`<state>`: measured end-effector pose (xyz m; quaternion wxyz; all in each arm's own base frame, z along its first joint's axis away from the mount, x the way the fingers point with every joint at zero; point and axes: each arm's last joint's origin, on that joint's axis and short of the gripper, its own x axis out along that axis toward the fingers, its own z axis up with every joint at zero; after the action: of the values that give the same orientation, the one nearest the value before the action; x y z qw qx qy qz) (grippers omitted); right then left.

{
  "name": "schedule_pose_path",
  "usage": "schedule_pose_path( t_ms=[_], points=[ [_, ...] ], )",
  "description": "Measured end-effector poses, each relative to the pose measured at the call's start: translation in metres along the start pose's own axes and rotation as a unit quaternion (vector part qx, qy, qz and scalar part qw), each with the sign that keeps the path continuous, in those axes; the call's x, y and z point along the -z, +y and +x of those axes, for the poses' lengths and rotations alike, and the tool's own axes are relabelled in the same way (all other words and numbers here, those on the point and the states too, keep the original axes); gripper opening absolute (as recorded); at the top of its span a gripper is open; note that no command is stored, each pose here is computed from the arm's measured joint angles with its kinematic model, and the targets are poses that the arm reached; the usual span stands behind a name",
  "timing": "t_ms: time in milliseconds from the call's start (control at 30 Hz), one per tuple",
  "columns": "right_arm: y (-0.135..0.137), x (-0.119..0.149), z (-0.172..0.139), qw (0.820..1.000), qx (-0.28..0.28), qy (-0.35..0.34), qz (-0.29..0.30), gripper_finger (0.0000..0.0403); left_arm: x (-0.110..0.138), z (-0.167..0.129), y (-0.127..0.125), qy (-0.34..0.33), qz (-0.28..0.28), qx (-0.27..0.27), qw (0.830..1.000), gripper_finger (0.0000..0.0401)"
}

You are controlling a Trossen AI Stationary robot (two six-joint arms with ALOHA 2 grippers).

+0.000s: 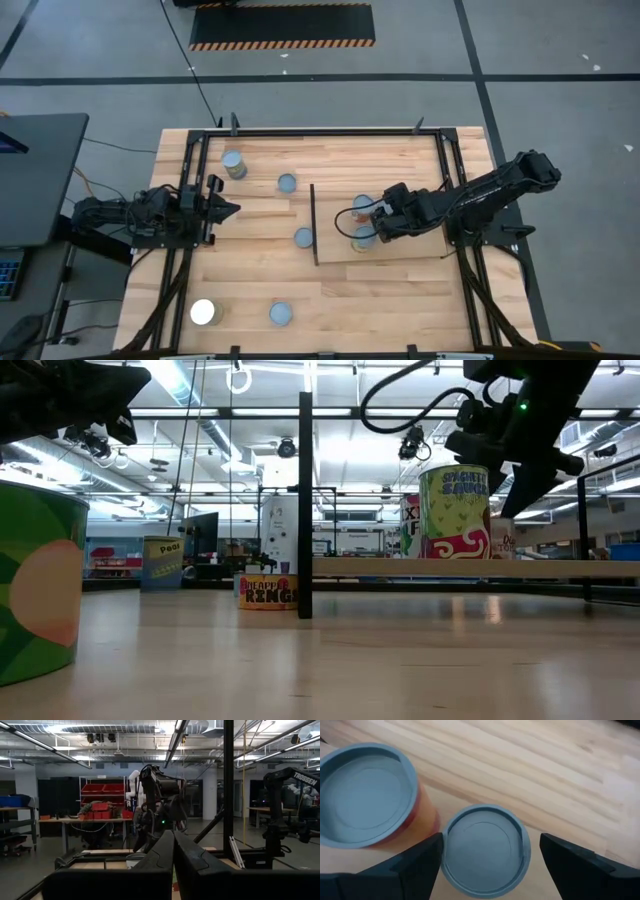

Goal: Pick and place cans onto a shelf
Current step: Put the red can on the shelf aligned with the light red can, then move the orange can to the center of the table

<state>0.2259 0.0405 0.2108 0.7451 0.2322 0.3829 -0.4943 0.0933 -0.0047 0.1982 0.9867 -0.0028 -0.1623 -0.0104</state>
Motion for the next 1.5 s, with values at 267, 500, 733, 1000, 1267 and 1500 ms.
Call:
schedule_pose_path(
  t_ms=[267, 500, 733, 1000, 1267, 1500],
  points=[
    [0.0, -0.001, -0.002, 1.0, 0.003, 0.009, -0.004, 0.034, 0.0, 0.0, 0.0, 0.0, 0.0, 0.0, 1.0, 0.0011],
    [0.002, -0.004, -0.011, 1.0, 0.002, 0.023, -0.016, 0.034, 0.0, 0.0, 0.0, 0.0, 0.0, 0.0, 1.0, 0.0011],
    [0.005, -0.007, -0.018, 1.0, -0.006, 0.017, -0.025, 0.034, 0.0, 0.0, 0.0, 0.0, 0.0, 0.0, 1.0, 0.0011],
    [0.013, -0.028, -0.054, 0.994, -0.026, -0.031, -0.102, 0.034, 0.0, 0.0, 0.0, 0.0, 0.0, 0.0, 1.0, 0.0011],
    [0.035, -0.054, -0.097, 0.966, -0.125, -0.105, -0.2, 0.034, 0.0, 0.0, 0.0, 0.0, 0.0, 0.0, 1.0, 0.0011],
    [0.052, -0.064, -0.118, 0.927, -0.212, -0.147, -0.272, 0.034, 0.0, 0.0, 0.0, 0.0, 0.0, 0.0, 1.0, 0.0011]
  ],
)
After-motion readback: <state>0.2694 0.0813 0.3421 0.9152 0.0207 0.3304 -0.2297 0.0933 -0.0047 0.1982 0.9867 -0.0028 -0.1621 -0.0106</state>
